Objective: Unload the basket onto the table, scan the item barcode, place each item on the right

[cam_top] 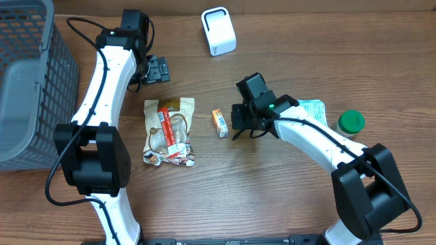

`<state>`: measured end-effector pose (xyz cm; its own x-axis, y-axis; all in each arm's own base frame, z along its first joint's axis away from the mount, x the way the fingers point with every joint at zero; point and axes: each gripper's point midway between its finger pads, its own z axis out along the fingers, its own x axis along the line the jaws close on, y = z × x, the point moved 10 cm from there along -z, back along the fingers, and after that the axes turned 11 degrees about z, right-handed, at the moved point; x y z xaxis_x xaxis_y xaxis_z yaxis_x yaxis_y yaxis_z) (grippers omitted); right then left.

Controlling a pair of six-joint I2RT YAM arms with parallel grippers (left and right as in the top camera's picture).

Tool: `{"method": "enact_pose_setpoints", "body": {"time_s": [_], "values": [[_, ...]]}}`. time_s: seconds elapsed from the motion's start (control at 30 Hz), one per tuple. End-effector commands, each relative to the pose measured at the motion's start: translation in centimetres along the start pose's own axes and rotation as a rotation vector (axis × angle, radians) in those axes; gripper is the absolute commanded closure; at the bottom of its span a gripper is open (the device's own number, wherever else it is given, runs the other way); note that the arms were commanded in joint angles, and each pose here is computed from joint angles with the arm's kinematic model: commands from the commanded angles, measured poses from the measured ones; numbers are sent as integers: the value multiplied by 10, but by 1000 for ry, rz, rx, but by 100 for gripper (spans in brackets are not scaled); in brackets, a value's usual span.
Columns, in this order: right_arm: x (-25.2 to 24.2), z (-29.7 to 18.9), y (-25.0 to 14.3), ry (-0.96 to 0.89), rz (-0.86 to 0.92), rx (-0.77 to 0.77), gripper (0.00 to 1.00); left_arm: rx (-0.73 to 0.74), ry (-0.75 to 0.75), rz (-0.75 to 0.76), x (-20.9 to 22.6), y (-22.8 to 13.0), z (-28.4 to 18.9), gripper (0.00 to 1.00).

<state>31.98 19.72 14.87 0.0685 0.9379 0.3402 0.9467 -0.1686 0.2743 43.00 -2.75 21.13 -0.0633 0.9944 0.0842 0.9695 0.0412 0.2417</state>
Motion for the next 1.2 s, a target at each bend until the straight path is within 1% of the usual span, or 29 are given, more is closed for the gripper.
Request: {"method": "enact_pose_setpoints", "body": {"time_s": [0.0, 0.4, 0.8, 0.97, 1.17], "values": [[6, 2, -5, 48, -7, 34, 96, -46, -9, -6, 0, 3, -17, 0], [8, 3, -6, 60, -13, 35, 96, -46, -9, -6, 0, 3, -17, 0], [5, 18, -9, 39, -9, 64, 96, -46, -9, -6, 0, 3, -17, 0], [11, 18, -11, 90, -17, 84, 96, -46, -9, -6, 0, 3, -17, 0], [28, 19, -22, 125, -66, 91, 96, -46, -9, -6, 0, 3, -17, 0]]}}
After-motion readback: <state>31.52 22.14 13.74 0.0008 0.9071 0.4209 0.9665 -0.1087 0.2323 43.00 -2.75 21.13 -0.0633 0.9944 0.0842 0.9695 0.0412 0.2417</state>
